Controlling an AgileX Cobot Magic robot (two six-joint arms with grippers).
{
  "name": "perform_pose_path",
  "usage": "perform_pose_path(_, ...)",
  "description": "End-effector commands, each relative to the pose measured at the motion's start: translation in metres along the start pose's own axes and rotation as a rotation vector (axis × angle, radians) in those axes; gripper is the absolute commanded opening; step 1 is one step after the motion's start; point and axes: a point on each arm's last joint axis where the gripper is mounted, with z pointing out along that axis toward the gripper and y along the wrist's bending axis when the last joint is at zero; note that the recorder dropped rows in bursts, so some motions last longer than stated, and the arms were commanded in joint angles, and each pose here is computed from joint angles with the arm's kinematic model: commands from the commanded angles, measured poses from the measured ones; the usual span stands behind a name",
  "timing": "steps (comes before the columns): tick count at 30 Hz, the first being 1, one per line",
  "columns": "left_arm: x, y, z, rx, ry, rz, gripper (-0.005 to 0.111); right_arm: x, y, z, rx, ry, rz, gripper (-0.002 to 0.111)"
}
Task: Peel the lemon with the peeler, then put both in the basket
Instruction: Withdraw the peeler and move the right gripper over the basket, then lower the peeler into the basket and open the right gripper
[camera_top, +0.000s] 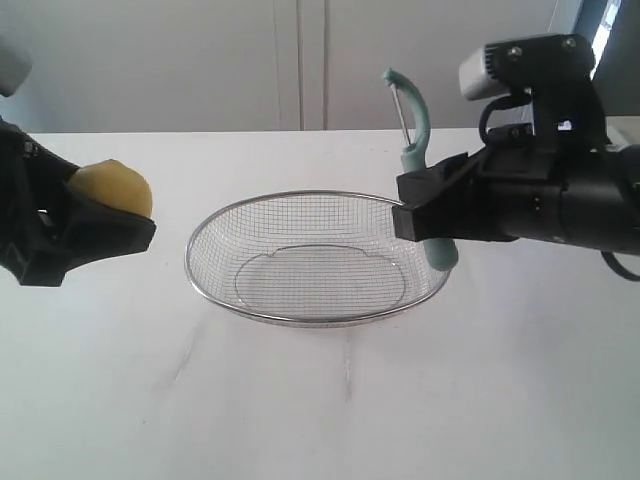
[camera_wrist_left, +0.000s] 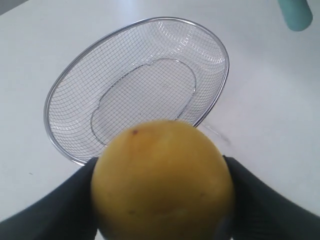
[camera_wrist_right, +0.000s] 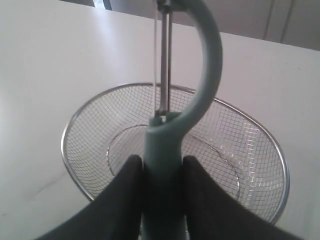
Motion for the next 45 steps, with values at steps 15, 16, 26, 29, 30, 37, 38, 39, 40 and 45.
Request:
perform_pose_path(15, 0.005, 0.003, -0.005, -0.054, 0.068, -0.011, 0.0, -0.022, -0.045, 0.107, 0.082, 0.498, 0.02, 0.0)
perform_pose_path(16, 0.006, 0.004, -0.005, -0.074, 0.086, -0.025, 0.0, -0.02, -0.046, 0.112, 0.083, 0.501, 0.019, 0.0)
perform_pose_path(26, 0.007, 0.005, -0.005, -0.083, 0.09, -0.031, 0.0, -0.002, -0.04, 0.152, 0.077, 0.431, -0.017, 0.0)
perform_pose_path(29, 0.007, 0.005, -0.005, -0.082, 0.088, -0.033, 0.0, 0.001, -0.037, 0.16, 0.076, 0.403, -0.044, 0.0)
perform_pose_path(30, 0.006, 0.005, -0.005, -0.08, 0.086, -0.036, 0.0, 0.002, -0.035, 0.163, 0.074, 0.399, -0.055, 0.0)
perform_pose_path(37, 0.006, 0.004, -0.005, -0.077, 0.081, -0.043, 0.0, 0.02, -0.032, 0.177, 0.025, 0.466, -0.204, 0.0)
perform_pose_path(38, 0.006, 0.004, -0.005, -0.075, 0.078, -0.047, 0.0, 0.023, -0.032, 0.179, 0.02, 0.473, -0.219, 0.0)
perform_pose_path(39, 0.006, 0.004, -0.005, -0.073, 0.075, -0.051, 0.0, 0.025, -0.032, 0.18, 0.015, 0.481, -0.231, 0.0)
perform_pose_path(40, 0.006, 0.004, -0.005, -0.073, 0.075, -0.051, 0.0, 0.027, -0.033, 0.182, 0.012, 0.489, -0.24, 0.0)
perform_pose_path(45, 0.005, 0.004, -0.005, -0.072, 0.074, -0.051, 0.0, 0.035, -0.034, 0.187, 0.009, 0.51, -0.246, 0.0)
